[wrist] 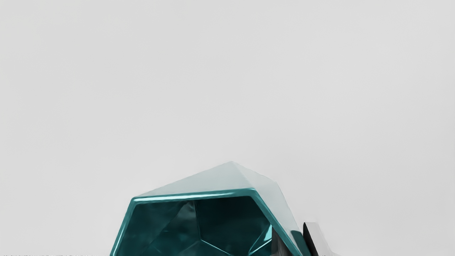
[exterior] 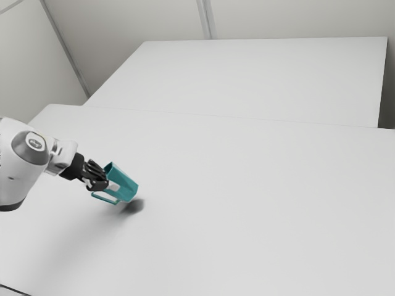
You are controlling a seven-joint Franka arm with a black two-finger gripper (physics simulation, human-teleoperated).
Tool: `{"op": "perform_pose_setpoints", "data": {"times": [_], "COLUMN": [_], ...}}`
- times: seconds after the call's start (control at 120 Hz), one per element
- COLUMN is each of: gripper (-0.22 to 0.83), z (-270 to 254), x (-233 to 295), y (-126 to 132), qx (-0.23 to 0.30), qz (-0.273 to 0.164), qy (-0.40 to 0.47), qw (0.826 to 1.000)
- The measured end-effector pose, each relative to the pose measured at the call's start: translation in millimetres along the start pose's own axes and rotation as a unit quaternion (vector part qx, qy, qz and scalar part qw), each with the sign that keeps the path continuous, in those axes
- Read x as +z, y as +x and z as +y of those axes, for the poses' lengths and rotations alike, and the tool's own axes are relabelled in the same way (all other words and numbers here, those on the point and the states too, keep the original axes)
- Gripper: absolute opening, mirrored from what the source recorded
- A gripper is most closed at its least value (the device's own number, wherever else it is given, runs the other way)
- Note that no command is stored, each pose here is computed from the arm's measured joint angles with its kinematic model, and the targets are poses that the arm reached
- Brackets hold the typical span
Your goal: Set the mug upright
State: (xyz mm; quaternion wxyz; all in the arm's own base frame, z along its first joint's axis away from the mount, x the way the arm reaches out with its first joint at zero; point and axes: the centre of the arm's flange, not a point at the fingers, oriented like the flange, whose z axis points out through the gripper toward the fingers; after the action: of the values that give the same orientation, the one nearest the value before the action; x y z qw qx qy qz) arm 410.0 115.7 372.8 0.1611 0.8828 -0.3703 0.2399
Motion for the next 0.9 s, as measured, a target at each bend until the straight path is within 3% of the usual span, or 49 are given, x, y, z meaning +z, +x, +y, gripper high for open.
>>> {"op": "perform_pose_setpoints", "data": {"times": [0.15, 0.358, 0.558, 0.9], "gripper": [-0.16, -0.16, -0.16, -0.16], "z": [12.2, 24.9, 32.1, 52.4], "x": [4.5, 16.5, 31.5, 59.9], "y": [33.2, 51.8, 59.7, 77.3], "qx": [0.052, 0.032, -0.045, -0.157], "qz": [-0.117, -0.218, -0.241, -0.24], "qy": [0.019, 0.069, 0.105, 0.136], "qw": [0.992, 0.973, 0.964, 0.948]}}
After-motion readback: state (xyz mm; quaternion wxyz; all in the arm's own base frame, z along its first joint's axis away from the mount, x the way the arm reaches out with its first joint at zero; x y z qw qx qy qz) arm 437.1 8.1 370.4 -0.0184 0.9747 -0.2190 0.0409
